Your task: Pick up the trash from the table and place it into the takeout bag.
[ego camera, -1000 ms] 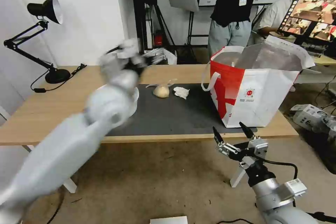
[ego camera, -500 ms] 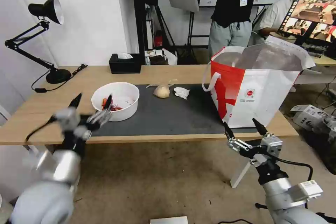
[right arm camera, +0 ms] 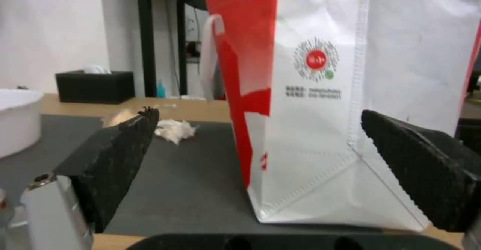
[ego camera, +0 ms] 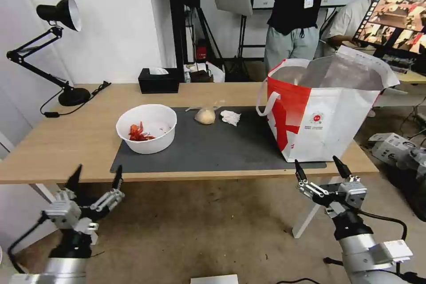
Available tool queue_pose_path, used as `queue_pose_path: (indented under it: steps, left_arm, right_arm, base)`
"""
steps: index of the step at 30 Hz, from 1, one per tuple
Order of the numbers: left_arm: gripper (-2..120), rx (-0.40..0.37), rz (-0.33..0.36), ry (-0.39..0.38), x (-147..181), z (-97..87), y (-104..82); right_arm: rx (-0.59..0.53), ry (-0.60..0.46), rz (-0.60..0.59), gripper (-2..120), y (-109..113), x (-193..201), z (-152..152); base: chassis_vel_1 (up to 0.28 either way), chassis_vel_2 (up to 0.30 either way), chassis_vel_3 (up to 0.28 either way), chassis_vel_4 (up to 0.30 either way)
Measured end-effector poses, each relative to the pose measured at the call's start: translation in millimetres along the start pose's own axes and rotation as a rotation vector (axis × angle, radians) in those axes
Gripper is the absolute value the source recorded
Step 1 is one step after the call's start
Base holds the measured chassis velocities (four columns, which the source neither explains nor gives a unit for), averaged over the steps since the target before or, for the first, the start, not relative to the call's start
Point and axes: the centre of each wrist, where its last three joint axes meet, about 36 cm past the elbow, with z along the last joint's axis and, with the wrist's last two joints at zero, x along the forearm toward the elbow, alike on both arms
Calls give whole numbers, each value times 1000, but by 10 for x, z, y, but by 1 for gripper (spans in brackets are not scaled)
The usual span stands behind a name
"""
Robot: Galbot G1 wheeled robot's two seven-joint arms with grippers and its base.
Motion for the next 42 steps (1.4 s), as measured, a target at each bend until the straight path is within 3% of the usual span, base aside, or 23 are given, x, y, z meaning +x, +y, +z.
queue_pose_path:
  steps: [6,13,23,42]
  left_arm:
    - [100,10,-20,116,-92,-26,-81]
    - [100,11,-52,162,-84,-77,-174]
    - [100,8,-58,146,-92,-90,-242]
    - [100,10,-94,110,71,-362,-332]
  right_arm:
    - [1,13,13,100,-33,-21,62]
    - [-3,13,15,100,-33,-21,61]
    - [-7,9,7,100,-24,-42,49]
    - [-52,17,-49,100,49,-142,-96]
  base:
    - [0,0,0,0]
    - [0,0,0,0]
    - [0,0,0,0]
    - [0,0,0,0]
